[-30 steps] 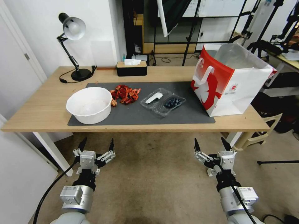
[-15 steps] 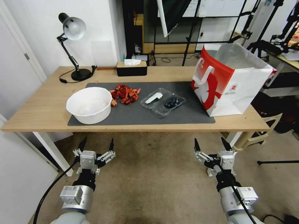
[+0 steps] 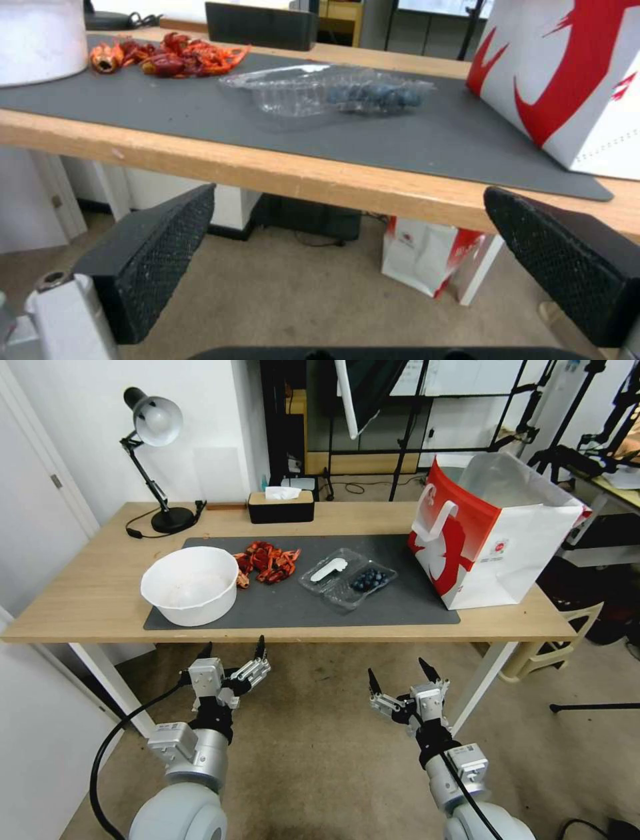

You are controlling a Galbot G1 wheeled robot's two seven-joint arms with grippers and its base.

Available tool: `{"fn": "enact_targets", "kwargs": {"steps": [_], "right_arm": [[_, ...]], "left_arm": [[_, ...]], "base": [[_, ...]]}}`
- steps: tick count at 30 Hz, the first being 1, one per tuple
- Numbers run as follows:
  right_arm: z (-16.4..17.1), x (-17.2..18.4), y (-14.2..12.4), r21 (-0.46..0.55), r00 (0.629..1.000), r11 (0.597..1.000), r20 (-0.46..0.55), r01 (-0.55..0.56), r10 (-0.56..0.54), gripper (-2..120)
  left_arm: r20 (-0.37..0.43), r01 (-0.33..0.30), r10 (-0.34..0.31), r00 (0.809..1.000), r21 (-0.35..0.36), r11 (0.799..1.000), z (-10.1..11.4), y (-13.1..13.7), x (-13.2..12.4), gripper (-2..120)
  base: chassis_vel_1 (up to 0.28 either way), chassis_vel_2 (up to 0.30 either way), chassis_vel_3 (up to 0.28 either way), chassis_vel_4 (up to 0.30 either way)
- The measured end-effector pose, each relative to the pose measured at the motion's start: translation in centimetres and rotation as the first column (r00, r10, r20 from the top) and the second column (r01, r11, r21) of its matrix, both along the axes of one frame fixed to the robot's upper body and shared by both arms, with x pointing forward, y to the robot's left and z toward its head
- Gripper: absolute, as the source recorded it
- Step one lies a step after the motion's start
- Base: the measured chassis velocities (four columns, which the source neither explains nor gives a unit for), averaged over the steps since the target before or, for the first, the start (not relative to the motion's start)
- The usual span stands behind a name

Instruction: Close the takeout container lid, then place the container into the takeout bag.

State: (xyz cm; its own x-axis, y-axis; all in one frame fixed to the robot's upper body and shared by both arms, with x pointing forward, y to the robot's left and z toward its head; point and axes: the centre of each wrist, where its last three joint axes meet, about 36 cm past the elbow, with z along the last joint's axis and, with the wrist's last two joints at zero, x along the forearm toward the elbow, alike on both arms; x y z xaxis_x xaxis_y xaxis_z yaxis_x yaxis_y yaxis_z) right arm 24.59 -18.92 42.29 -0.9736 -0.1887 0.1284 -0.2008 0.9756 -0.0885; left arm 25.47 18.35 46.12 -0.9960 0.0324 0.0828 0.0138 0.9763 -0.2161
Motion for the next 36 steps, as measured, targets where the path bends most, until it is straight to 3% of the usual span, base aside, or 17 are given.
{"fn": "enact_targets", "kwargs": {"steps": [6, 9, 10, 11, 13, 14, 16, 18, 19, 22, 23, 25, 26, 35, 36], "right_arm": [[0.0, 0.0, -0.2, 0.002, 1.0, 1.0, 0.001, 0.005, -0.005, 100], [0.1, 0.0, -0.3, 0.005, 1.0, 1.0, 0.002, 0.006, -0.006, 100], [0.1, 0.0, -0.3, 0.005, 1.0, 1.0, 0.002, 0.006, -0.006, 100], [0.1, 0.0, -0.3, 0.005, 1.0, 1.0, 0.003, 0.006, -0.006, 100], [0.1, 0.0, -0.4, 0.008, 1.0, 1.0, 0.003, 0.007, -0.007, 100], [0.1, 0.0, -0.4, 0.008, 1.0, 1.0, 0.003, 0.007, -0.007, 100], [0.1, 0.2, -0.3, 0.011, 1.0, 1.0, 0.004, 0.006, -0.006, 100], [-0.1, 0.4, 0.0, 0.019, 1.0, 1.0, -0.002, -0.003, 0.003, 100], [-0.1, 0.4, 0.0, 0.019, 1.0, 1.0, -0.002, -0.003, 0.003, 100], [-0.3, 0.5, 0.3, 0.025, 1.0, 1.0, -0.01, -0.011, 0.011, 100], [-0.3, 0.5, 0.3, 0.025, 1.0, 1.0, -0.01, -0.011, 0.011, 100], [-0.3, 0.6, 0.4, 0.029, 1.0, 0.999, -0.011, -0.013, 0.014, 100], [-0.3, 0.6, 0.4, 0.03, 1.0, 0.999, -0.012, -0.013, 0.014, 100], [-0.3, 0.4, 0.0, 0.026, 1.0, 1.0, -0.016, -0.002, 0.003, 100], [-0.4, 0.4, -0.1, 0.024, 1.0, 1.0, -0.017, 0.0, 0.0, 100]], "left_arm": [[-0.01, 0.01, -0.01, 1.0, -0.015, 1.0, -0.5, 0.0, 0.2, 100], [-0.039, 0.056, -0.062, 0.997, -0.145, 0.988, -0.5, 0.2, 0.7, 100], [-0.039, 0.056, -0.062, 0.997, -0.145, 0.988, -0.5, 0.2, 0.7, 100], [-0.057, 0.08, -0.094, 0.994, -0.207, 0.975, -0.4, 0.3, 1.1, 100], [-0.078, 0.143, -0.182, 0.98, -0.352, 0.925, -0.2, 0.6, 2.0, 100], [-0.078, 0.143, -0.182, 0.98, -0.352, 0.925, -0.2, 0.6, 2.0, 100], [-0.074, 0.188, -0.256, 0.964, -0.489, 0.852, 0.3, 1.0, 2.9, 100], [-0.058, 0.211, -0.299, 0.952, -0.582, 0.785, 0.7, 1.2, 3.7, 100], [-0.058, 0.211, -0.299, 0.952, -0.582, 0.785, 0.7, 1.2, 3.7, 100], [-0.021, 0.238, -0.359, 0.933, -0.711, 0.661, 1.5, 1.2, 5.5, 100], [-0.021, 0.238, -0.359, 0.933, -0.711, 0.661, 1.5, 1.2, 5.5, 100], [-0.015, 0.235, -0.38, 0.925, -0.762, 0.604, 1.7, 1.2, 6.7, 100], [-0.019, 0.231, -0.39, 0.921, -0.778, 0.585, 1.6, 1.1, 7.5, 100], [-0.044, 0.207, -0.411, 0.91, -0.813, 0.544, 1.1, 0.9, 10.8, 100], [-0.048, 0.189, -0.412, 0.91, -0.836, 0.515, 1.5, 0.8, 11.9, 100]], "base": [[0.0, 0.0, 0.0, 0.0], [0.0, 0.0, 0.0, 0.0], [0.0, 0.0, 0.0, 0.0], [0.0, 0.0, 0.0, 0.0], [0.0, 0.0, 0.0, 0.0], [0.0, 0.0, 0.0, 0.0], [0.0, 0.0, 0.0, 0.0], [0.0, 0.0, 0.0, 0.0], [0.0, 0.0, 0.0, 0.0], [0.0, 0.0, 0.0, 0.0], [0.0, 0.0, 0.0, 0.0], [0.0, 0.0, 0.0, 0.0], [0.0, 0.0, 0.0, 0.0], [0.0, 0.0, 0.0, 0.0], [0.0, 0.0, 0.0, 0.0]]}}
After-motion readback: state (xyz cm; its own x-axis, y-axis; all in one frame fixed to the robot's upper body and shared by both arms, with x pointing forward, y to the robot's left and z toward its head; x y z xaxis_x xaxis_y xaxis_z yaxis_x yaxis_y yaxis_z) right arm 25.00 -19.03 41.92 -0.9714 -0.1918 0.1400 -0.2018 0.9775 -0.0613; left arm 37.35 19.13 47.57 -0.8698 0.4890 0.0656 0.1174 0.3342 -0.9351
